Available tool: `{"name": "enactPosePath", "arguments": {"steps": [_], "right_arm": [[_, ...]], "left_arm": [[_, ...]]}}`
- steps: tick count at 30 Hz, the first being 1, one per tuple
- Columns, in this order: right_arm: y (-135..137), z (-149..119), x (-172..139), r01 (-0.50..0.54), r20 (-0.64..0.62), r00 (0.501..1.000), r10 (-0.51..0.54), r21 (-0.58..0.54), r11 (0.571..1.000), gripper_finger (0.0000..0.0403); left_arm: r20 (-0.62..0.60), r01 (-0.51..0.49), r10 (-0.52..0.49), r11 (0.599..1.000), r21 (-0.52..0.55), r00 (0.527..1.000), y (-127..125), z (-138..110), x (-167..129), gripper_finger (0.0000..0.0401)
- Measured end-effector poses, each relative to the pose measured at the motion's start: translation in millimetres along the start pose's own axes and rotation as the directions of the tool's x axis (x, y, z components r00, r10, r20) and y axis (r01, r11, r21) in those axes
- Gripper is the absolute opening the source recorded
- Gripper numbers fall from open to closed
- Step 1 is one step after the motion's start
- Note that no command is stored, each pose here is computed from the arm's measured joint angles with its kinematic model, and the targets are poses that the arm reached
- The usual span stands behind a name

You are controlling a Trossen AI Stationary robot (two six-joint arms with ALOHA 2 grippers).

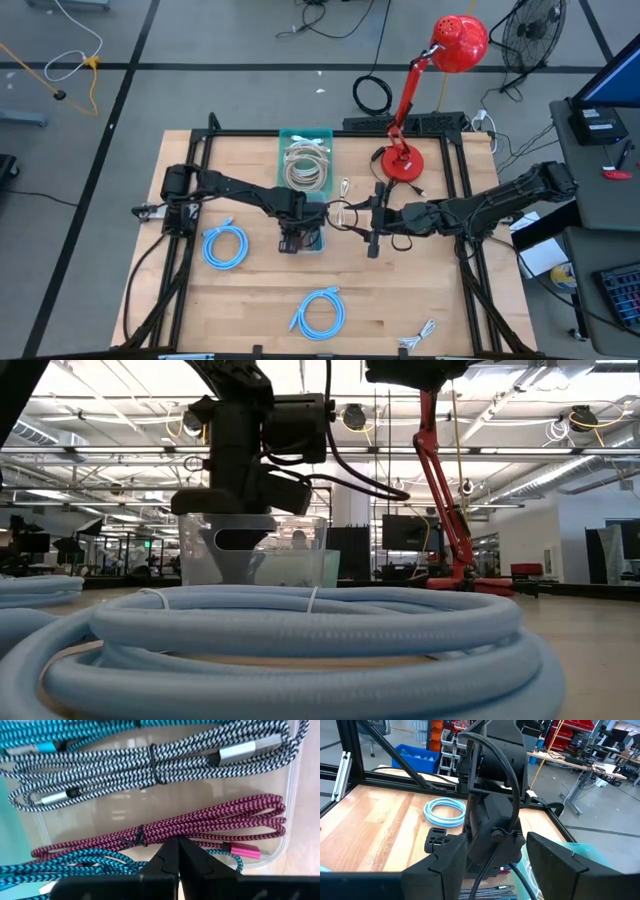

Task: Pick & Place USB Port
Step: Put the blue black tied USB cable into the transparent bin

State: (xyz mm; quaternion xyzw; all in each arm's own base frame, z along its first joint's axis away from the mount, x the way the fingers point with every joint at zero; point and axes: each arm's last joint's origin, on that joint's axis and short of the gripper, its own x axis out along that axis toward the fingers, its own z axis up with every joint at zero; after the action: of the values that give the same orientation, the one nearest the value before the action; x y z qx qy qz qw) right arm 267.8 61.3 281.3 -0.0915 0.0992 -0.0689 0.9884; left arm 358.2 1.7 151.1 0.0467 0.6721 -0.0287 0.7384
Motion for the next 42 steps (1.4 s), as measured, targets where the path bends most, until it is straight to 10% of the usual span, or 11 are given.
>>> {"name": "enactPosePath", "arguments": {"steps": [42], "right_arm": [[-0.2,0.0,0.1,0.002,0.0,1.0,-0.002,0.0,1.0,0.0196]], "left_arm": [[0.044,-0.147,0.151,0.985,-0.087,0.987,17.6,10.8,-24.0,0.0025]]}}
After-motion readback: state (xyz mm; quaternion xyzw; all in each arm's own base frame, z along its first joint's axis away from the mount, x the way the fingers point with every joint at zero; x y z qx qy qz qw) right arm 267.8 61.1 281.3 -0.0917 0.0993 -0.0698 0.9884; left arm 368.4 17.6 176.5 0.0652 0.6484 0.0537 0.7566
